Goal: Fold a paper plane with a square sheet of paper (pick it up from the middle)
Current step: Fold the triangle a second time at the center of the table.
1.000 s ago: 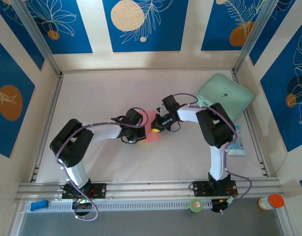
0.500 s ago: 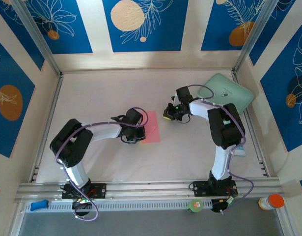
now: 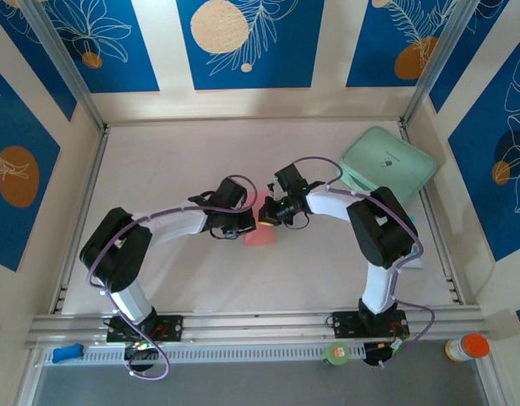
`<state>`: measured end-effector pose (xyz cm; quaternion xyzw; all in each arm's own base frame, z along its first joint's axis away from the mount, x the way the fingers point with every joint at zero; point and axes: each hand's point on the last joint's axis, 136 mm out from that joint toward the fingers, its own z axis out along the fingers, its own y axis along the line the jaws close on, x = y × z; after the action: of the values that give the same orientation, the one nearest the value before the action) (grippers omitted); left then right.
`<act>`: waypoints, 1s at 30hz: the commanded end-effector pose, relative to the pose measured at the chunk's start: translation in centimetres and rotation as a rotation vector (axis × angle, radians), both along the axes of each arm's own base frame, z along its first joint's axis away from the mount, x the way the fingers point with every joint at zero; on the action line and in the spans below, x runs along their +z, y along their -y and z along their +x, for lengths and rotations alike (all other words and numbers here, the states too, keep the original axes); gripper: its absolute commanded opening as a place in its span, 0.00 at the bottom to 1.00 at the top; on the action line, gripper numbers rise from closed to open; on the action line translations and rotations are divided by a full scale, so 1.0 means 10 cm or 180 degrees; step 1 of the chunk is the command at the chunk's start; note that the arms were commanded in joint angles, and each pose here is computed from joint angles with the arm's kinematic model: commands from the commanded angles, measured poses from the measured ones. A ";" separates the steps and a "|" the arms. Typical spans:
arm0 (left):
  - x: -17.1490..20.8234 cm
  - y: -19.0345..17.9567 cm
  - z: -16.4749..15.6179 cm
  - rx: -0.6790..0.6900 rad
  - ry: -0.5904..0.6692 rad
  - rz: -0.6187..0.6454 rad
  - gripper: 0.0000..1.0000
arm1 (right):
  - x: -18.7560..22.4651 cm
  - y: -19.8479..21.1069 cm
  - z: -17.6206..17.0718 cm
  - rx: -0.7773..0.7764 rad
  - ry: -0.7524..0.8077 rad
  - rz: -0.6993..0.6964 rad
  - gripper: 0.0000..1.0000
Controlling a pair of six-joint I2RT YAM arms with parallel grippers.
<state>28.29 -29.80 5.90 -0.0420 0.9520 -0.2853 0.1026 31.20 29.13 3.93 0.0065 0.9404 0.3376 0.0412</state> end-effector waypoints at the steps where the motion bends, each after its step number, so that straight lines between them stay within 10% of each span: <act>1: -0.01 0.12 0.02 -0.0068 -0.0032 -0.0100 0.06 | -0.12 -0.02 -0.05 -0.0029 -0.0169 0.0032 0.00; 17: -0.36 0.08 -0.01 -0.0117 -0.0222 0.0146 0.05 | -0.42 0.05 -0.07 -0.0024 -0.0359 -0.0212 0.00; 30: -0.67 -0.44 -0.63 -0.0125 -0.0645 0.0489 0.05 | -0.67 0.30 -0.12 -0.0162 -0.0565 -0.0643 0.00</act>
<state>26.85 -28.89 1.92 -0.0410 0.9589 -0.2699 0.0770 31.36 29.46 1.44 0.0214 0.9462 0.3228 0.0051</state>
